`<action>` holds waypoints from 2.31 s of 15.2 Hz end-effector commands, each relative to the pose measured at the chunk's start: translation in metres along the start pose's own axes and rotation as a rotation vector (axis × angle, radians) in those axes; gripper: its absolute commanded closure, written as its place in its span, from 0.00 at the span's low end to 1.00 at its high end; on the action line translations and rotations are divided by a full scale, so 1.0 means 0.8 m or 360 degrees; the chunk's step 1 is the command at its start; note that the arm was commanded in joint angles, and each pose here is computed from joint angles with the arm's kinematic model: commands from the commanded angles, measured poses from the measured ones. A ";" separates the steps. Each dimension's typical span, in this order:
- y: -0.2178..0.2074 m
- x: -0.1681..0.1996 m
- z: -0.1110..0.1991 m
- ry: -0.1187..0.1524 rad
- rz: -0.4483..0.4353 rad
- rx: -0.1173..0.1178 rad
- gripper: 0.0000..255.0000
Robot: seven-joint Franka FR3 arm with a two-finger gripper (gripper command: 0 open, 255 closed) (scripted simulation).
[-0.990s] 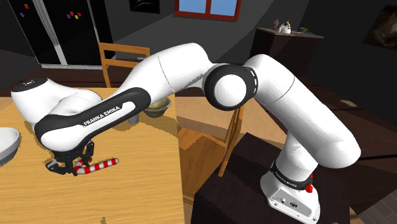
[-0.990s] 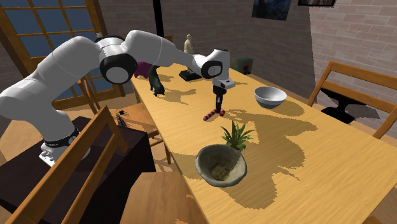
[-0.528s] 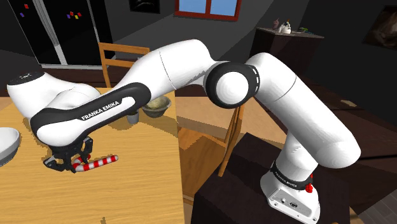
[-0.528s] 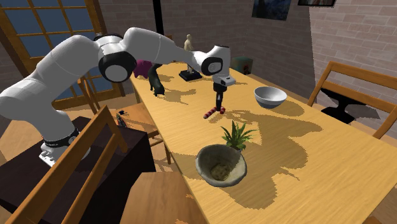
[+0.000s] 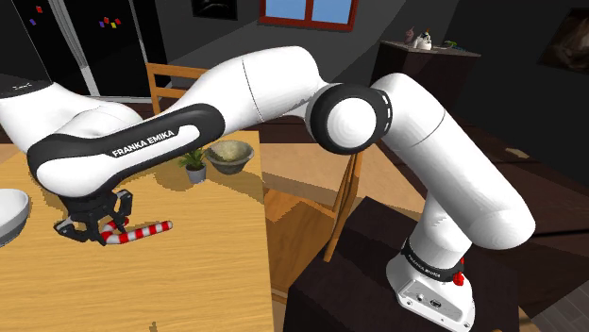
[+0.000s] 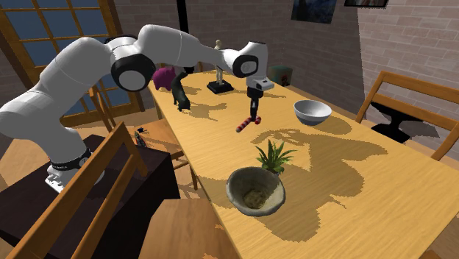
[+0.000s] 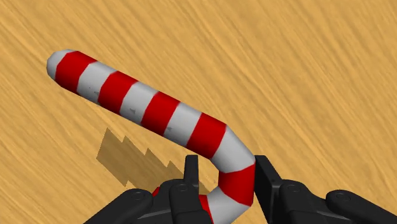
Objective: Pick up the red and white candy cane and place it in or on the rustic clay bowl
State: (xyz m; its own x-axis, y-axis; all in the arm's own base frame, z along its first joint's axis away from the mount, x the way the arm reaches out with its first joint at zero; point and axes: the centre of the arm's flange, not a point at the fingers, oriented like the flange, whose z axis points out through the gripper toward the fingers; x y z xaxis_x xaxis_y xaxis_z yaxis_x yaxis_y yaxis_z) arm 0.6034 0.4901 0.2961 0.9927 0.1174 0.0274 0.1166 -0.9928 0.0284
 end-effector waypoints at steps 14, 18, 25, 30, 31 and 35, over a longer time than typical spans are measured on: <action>0.003 0.002 -0.100 0.0000 0.0000 0.0000 1.00; 0.004 0.003 -0.126 0.0000 0.0000 0.0000 1.00; 0.102 0.018 -0.131 0.0000 0.0000 0.0000 1.00; 0.183 0.030 -0.131 0.0000 0.0000 0.0000 1.00; 0.200 0.033 -0.131 0.0000 0.0000 0.0000 1.00; 0.265 0.042 -0.132 0.0000 0.0000 0.0000 1.00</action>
State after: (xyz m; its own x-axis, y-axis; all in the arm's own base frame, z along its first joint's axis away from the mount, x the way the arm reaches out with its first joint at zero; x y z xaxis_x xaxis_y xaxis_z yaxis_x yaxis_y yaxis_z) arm 0.6563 0.2990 0.4098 0.9929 0.1162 0.0271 0.1154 -0.9929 0.0291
